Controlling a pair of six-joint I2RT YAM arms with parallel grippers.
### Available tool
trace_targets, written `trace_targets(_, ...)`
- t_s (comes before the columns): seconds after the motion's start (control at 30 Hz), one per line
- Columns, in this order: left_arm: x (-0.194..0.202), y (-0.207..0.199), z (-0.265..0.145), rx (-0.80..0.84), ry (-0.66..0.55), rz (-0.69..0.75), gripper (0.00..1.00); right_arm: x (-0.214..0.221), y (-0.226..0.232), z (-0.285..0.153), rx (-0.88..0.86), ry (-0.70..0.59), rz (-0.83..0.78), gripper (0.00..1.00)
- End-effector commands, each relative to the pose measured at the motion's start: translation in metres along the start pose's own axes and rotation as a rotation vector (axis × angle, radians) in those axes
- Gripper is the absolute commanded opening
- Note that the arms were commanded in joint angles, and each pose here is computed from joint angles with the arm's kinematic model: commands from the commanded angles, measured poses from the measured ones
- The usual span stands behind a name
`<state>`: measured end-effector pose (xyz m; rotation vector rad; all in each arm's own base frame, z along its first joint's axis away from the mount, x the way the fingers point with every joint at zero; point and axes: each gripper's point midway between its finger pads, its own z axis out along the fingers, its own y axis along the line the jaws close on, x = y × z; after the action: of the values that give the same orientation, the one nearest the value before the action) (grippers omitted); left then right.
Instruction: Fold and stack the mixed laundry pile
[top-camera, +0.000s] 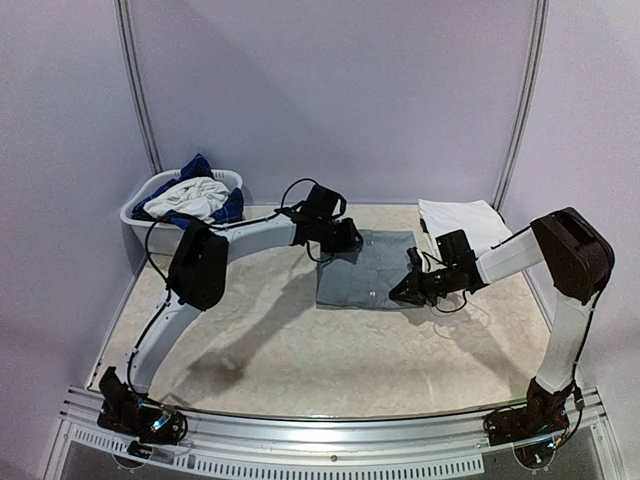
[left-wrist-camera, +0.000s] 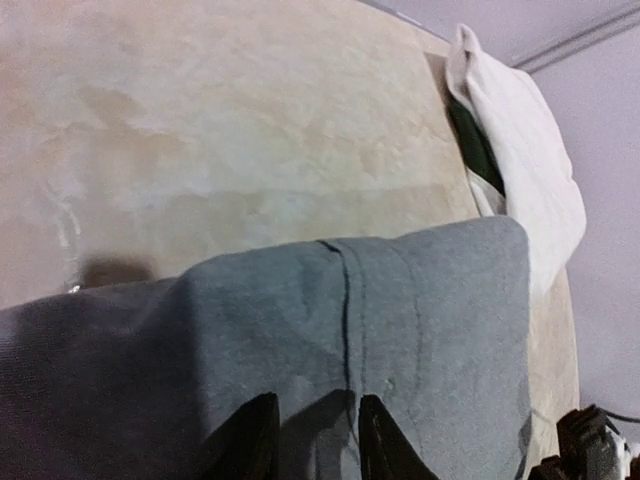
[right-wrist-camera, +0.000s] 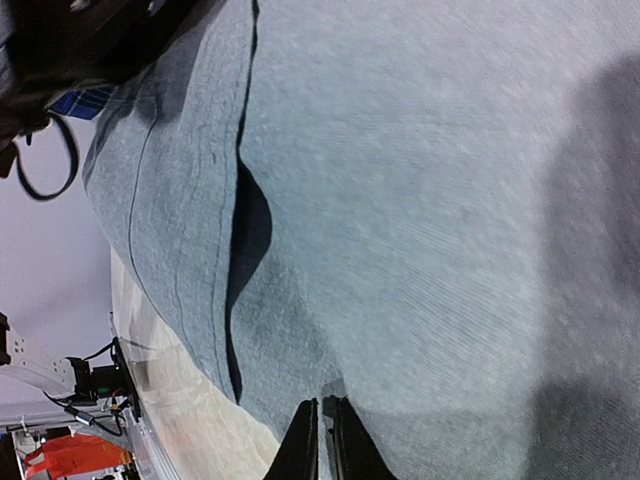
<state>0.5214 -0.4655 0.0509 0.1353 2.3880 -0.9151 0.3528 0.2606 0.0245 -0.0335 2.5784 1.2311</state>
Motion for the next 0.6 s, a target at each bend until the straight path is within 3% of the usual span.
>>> trace_targets(0.0, -0.009, 0.049, 0.004, -0.157, -0.060, -0.128, 0.29, 0.011, -0.013, -0.002, 0.061, 0.014, 0.013, 0.07)
trace_targets(0.2, -0.028, 0.047, -0.014, -0.184, -0.104, -0.115, 0.31, -0.001, 0.008, -0.018, 0.057, -0.004, -0.010, 0.08)
trace_targets(0.33, -0.042, 0.007, -0.047, -0.144, -0.131, 0.003, 0.38, -0.022, 0.047, -0.035, 0.032, -0.033, -0.068, 0.10)
trace_targets(0.47, -0.046, -0.032, -0.086, -0.096, -0.143, 0.103, 0.45, -0.058, 0.095, -0.053, -0.023, -0.104, -0.139, 0.22)
trace_targets(0.57, -0.040, -0.047, -0.105, -0.055, -0.133, 0.144, 0.47, -0.085, 0.123, -0.058, -0.075, -0.147, -0.169, 0.24)
